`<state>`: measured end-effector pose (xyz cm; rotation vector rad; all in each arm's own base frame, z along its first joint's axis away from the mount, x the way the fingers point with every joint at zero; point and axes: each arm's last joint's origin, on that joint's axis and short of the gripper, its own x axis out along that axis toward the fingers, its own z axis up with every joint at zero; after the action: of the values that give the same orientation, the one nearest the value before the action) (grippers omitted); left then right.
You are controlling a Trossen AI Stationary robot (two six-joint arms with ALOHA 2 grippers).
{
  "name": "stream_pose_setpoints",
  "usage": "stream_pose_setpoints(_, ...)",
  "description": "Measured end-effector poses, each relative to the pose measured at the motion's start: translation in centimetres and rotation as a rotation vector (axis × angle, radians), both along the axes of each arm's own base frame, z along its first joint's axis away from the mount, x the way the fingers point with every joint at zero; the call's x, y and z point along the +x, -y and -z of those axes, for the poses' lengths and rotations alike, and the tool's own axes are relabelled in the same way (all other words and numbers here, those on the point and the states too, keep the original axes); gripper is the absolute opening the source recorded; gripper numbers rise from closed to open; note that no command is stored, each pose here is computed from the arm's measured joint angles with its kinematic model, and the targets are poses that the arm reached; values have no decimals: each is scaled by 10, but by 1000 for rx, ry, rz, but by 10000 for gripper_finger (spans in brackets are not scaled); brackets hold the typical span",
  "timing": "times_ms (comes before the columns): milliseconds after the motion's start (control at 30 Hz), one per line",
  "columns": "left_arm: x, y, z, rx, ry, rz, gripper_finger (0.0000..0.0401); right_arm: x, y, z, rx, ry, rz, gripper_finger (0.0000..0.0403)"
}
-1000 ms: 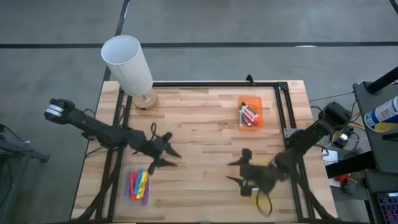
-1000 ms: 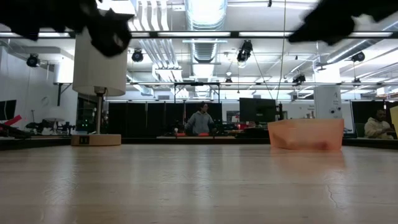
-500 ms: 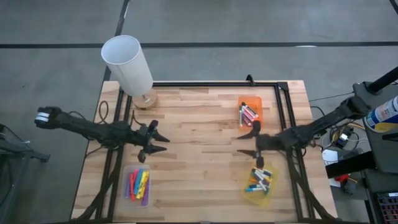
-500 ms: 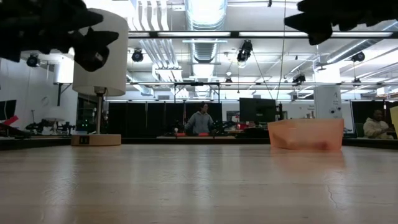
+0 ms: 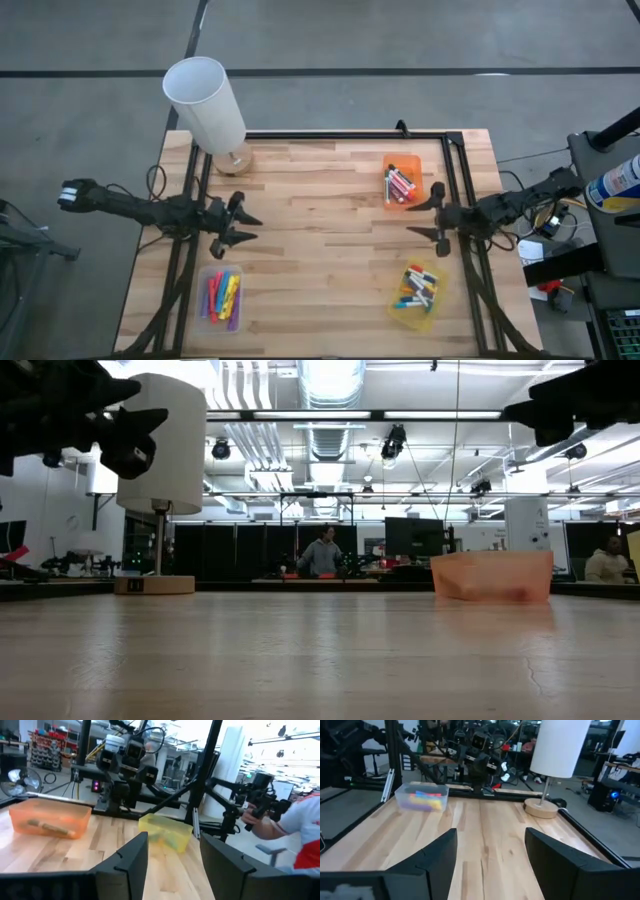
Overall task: Pick & Place Markers
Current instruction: Return to Home Position
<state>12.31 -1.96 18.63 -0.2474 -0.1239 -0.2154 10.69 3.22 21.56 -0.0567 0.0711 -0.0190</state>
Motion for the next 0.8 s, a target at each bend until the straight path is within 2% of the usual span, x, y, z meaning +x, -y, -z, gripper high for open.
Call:
stream_pose_setpoints(67,0,0,0,13,6,-2,174,-7,3,1,-3,6,7,226)
stream_pose_setpoints(233,0,-1,1,42,2,-28,174,-19,9,3,-91,11,23,226)
stream_pose_setpoints(800,0,-1,1,20,-12,-28,174,-22,10,6,-91,35,21,226)
